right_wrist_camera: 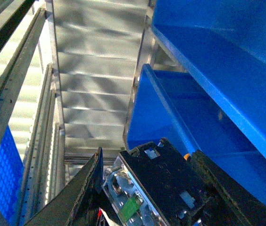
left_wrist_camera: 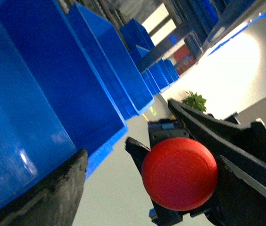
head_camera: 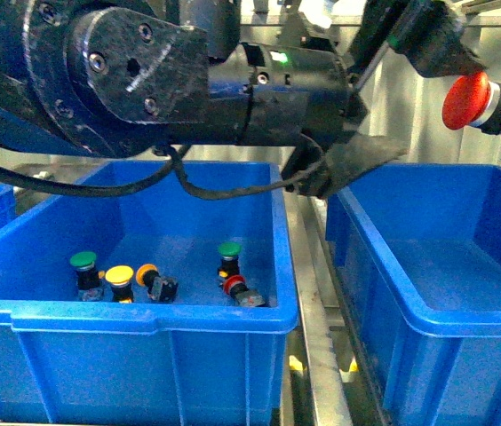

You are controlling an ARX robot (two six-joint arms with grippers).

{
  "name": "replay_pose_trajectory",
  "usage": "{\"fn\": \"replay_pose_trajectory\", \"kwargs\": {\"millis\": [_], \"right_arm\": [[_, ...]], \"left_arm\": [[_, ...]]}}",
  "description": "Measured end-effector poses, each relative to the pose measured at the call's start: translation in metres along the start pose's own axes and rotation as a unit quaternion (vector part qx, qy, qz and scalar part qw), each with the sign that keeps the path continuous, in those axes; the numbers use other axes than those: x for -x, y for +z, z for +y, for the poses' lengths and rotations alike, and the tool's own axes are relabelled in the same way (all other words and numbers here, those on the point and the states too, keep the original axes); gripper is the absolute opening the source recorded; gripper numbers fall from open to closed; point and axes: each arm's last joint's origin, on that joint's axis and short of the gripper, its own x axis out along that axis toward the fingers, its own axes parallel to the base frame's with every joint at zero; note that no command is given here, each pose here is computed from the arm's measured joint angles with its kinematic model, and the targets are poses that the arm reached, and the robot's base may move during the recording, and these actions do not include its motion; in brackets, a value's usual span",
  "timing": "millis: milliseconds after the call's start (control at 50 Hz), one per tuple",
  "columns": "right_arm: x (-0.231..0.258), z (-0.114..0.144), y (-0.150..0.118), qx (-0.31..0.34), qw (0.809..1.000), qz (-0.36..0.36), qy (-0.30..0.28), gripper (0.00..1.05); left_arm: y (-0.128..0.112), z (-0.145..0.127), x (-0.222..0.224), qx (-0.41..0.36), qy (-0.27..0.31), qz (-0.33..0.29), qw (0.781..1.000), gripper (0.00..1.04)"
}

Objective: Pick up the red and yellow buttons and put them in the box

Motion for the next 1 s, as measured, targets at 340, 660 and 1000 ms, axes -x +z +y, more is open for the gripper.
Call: {"fn": "replay_pose_trajectory", "kwargs": {"millis": [340,660,1000], "right_arm": [[0.000,-0.015,0.007,0.048,0.999,-0.012,-0.014,0.47],[0.007,-0.017,-0.006,0.114,0.993,0.003,-0.003,0.46],[0.034,-0.017,-0.036,0.232,0.971,0.036,0.042,0.46]], "left_arm": [[0.054,0.018,0.116,-0.065,0.240,-0.126,0.960,0.97],[0.037,-0.054,0.266,-0.125,0.389,-0.219,0.886,0.97],[-0.091,-0.083,0.308,-0.256,0.544,-0.208,0.772,0.67]]}}
